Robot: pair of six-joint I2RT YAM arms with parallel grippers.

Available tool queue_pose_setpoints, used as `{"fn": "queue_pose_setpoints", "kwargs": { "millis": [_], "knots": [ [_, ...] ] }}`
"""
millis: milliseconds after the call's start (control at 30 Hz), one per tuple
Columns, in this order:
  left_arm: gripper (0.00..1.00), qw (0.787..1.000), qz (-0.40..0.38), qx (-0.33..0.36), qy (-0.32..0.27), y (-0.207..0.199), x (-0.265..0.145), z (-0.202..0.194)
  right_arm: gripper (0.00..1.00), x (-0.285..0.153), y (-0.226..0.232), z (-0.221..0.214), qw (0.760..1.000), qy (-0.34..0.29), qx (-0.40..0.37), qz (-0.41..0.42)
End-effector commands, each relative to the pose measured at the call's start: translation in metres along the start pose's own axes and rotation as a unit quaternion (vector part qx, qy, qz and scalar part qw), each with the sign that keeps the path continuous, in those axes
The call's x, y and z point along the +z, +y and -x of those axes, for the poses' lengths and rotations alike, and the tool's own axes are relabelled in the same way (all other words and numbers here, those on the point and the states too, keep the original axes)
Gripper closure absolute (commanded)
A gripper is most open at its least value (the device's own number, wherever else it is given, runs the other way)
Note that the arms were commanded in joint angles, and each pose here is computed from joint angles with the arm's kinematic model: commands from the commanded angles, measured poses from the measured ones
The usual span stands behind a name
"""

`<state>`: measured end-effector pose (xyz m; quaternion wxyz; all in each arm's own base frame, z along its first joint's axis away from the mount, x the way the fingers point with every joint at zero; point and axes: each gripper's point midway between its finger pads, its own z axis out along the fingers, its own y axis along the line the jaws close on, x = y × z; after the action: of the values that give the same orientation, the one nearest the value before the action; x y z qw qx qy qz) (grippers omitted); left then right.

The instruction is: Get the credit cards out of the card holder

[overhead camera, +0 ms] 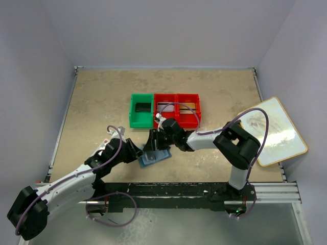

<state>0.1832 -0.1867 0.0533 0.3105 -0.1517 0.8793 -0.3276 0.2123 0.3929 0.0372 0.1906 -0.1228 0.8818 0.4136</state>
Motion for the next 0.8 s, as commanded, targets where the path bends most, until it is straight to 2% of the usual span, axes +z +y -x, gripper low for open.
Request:
{"fn": "queue_pose_setpoints", "kwargs": {
  "millis": [0, 200, 400, 767],
  "knots": [
    [0.69, 0.999, -0.041, 0.015, -0.009, -0.023, -0.004, 0.009, 0.5, -0.009, 0.014, 0.003, 0.999, 0.0, 0.011, 0.043],
    [0.67, 0.999, -0.048, 0.025, 0.0, -0.026, -0.006, 0.007, 0.49, -0.011, 0.014, 0.003, 0.998, -0.001, 0.025, 0.065],
    [0.68, 0.999, -0.032, 0.022, 0.004, -0.019, -0.004, 0.004, 0.49, -0.011, 0.012, 0.003, 0.998, -0.001, 0.028, 0.063],
    [0.67, 0.998, -0.053, 0.02, 0.015, -0.028, 0.003, 0.001, 0.49, -0.011, 0.009, 0.003, 0.998, 0.0, 0.026, 0.056]
  ]
}}
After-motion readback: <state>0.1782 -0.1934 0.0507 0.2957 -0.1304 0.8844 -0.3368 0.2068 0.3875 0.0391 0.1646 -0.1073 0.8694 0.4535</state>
